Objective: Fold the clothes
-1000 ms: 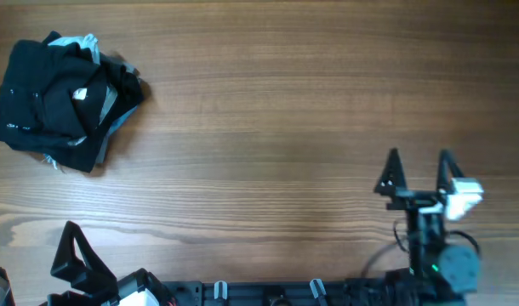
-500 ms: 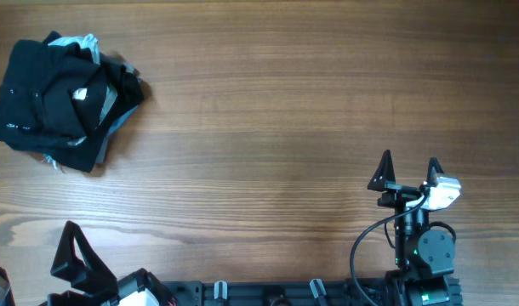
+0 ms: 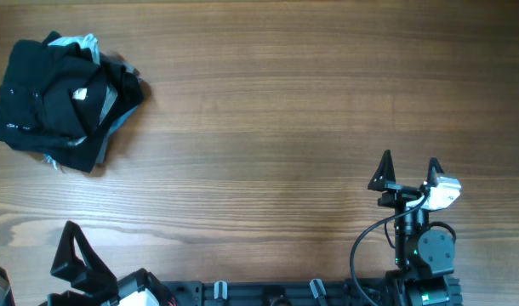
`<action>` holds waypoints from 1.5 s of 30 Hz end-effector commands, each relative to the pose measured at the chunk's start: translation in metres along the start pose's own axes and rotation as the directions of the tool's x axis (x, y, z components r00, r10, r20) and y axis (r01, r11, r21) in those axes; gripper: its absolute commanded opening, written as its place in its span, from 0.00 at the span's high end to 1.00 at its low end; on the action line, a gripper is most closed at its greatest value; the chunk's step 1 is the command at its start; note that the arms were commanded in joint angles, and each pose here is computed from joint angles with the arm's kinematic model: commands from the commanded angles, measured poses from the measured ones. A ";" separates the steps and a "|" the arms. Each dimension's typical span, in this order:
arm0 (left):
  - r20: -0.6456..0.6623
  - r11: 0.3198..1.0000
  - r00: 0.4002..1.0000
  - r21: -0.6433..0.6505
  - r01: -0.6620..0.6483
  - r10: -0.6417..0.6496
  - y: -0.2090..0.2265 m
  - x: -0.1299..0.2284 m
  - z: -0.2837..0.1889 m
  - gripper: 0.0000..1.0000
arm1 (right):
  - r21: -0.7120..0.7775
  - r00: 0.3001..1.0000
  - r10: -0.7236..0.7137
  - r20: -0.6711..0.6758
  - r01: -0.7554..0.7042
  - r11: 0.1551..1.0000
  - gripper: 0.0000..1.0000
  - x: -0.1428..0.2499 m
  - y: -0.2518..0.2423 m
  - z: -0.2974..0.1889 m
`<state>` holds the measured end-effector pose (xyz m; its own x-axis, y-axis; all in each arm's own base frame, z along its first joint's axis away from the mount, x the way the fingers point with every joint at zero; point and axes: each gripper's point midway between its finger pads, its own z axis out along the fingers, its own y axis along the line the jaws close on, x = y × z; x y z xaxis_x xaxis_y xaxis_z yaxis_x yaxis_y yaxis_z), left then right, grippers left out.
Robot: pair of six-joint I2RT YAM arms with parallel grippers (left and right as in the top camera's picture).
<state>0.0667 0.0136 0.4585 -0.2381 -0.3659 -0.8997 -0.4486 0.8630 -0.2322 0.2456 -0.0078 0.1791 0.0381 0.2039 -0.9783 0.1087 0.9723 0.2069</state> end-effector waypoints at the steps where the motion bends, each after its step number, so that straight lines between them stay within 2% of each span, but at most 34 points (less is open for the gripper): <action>1: 0.009 1.000 1.000 -0.003 -0.019 0.019 0.001 -0.001 -0.001 0.00 | 0.014 1.000 0.010 0.017 -0.010 1.000 0.00 -0.004 -0.002 -0.001; 5: 0.063 0.999 0.997 0.007 -0.032 0.032 -0.002 -0.017 0.005 0.00 | 0.014 1.000 0.009 0.017 -0.009 1.000 0.00 -0.004 -0.002 -0.001; 7: 0.096 0.986 0.983 0.027 -0.162 0.159 -0.007 -0.027 0.013 0.00 | 0.014 1.000 0.009 0.017 -0.009 1.000 0.00 -0.004 -0.002 -0.001; 8: 0.116 0.953 0.953 0.086 -0.290 0.279 -0.018 -0.030 0.020 0.00 | 0.014 1.000 0.010 0.017 -0.010 1.000 0.00 -0.004 -0.002 -0.001; 10: 0.146 0.875 0.893 0.185 -0.448 0.426 -0.034 -0.027 0.031 0.00 | 0.013 1.000 0.010 0.017 -0.010 1.000 0.00 -0.004 -0.002 -0.001; 14: 0.154 0.823 0.875 0.297 -0.484 0.459 -0.049 -0.018 0.075 0.00 | 0.014 1.000 0.009 0.017 -0.009 1.000 0.00 -0.004 -0.002 -0.001; 17: 0.207 0.801 0.864 0.325 -0.504 0.459 -0.058 -0.010 0.111 0.00 | 0.014 1.000 0.010 0.017 -0.010 1.000 0.00 -0.004 -0.002 -0.001; 20: 0.301 0.776 0.847 0.350 -0.525 0.438 -0.066 0.015 0.153 0.00 | 0.014 1.000 0.010 0.017 -0.010 1.000 0.00 -0.004 -0.002 -0.001; 27: 0.491 0.726 0.781 0.361 -0.585 0.386 -0.056 0.119 0.218 0.00 | 0.014 1.000 0.010 0.017 -0.010 1.000 0.00 -0.004 -0.002 -0.001; 34: 0.611 0.703 0.713 0.336 -0.627 0.344 -0.045 0.177 0.222 0.00 | 0.014 1.000 0.010 0.017 -0.010 1.000 0.00 -0.004 -0.002 -0.001; 35: 0.613 0.702 0.713 0.338 -0.627 0.342 -0.043 0.184 0.227 0.00 | 0.014 1.000 0.010 0.017 -0.010 1.000 0.00 -0.004 -0.002 -0.001; 37: 0.558 0.684 0.749 0.391 -0.616 0.357 -0.044 0.204 0.234 0.00 | 0.014 1.000 0.010 0.017 -0.010 1.000 0.00 -0.004 -0.002 -0.001; 43: 0.434 0.690 0.810 0.444 -0.572 0.393 -0.037 0.233 0.247 0.00 | 0.014 1.000 0.010 0.017 -0.010 1.000 0.00 -0.004 -0.002 -0.001; 45: 0.428 0.697 0.813 0.436 -0.569 0.395 -0.035 0.233 0.249 0.00 | 0.013 1.000 0.010 0.017 -0.010 1.000 0.00 -0.004 -0.002 -0.001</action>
<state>0.2418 -0.0138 0.1674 0.0011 0.1902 -0.9817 0.1889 0.9640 0.1870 0.2455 -0.0079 0.1792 0.0389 0.2040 -0.9782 0.1089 0.9722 0.2071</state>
